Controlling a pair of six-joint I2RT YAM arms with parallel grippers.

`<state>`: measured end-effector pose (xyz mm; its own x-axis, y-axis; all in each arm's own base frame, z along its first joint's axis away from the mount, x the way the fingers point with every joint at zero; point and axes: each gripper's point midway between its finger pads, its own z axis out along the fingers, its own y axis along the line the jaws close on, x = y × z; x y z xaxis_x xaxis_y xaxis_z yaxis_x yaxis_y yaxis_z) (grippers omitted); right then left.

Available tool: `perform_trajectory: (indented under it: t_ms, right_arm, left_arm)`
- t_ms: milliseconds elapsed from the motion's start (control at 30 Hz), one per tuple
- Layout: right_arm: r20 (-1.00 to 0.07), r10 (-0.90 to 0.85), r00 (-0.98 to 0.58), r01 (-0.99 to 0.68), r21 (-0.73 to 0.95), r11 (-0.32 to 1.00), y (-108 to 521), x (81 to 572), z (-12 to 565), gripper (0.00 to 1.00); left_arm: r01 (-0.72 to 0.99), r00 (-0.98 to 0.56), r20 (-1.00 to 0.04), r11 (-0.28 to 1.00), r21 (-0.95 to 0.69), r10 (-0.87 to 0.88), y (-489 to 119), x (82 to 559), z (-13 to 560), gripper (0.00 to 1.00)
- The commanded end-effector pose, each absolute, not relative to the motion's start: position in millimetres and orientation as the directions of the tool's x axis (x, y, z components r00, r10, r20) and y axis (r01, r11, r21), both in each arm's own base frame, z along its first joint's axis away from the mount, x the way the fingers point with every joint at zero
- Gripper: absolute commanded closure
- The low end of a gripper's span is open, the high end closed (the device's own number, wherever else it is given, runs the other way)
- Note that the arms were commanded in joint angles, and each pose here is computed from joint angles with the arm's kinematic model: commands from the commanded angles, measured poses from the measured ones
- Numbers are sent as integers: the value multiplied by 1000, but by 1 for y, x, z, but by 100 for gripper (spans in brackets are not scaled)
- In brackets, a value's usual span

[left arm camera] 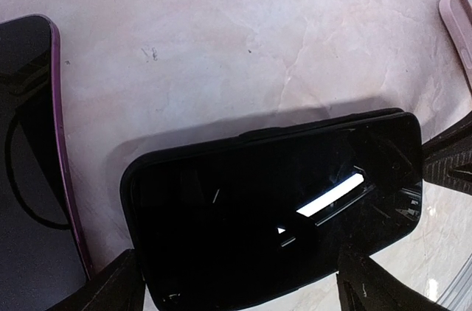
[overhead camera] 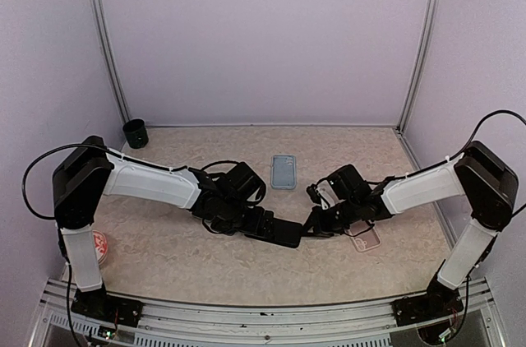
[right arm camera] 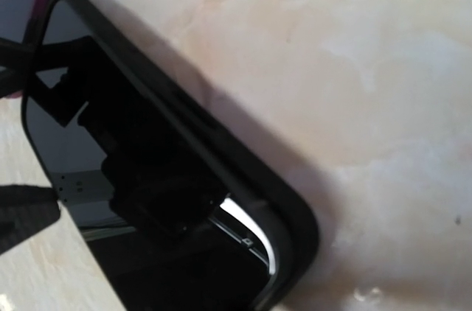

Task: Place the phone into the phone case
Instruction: Adjust the phone and the phone case.

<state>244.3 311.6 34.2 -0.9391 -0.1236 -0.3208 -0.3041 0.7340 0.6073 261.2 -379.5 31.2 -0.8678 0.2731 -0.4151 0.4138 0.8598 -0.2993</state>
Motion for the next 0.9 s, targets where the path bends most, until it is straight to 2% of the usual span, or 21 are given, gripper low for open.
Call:
perform_trajectory:
  t_ms: [0, 300, 867]
  right_arm:
    - [-317, -142, -938, -318, 618, 719, 324, 241, 31, 94]
    - [-266, -195, -944, -316, 562, 764, 332, 233, 5, 96]
    - [-163, -338, -927, -373, 304, 877, 316, 218, -56, 99]
  left_arm:
    - [431, -867, -419, 830, -354, 271, -391, 256, 37, 12]
    - [432, -870, -410, 826, -362, 275, -391, 253, 34, 12]
    - [444, -867, -406, 818, -366, 289, -394, 253, 32, 12]
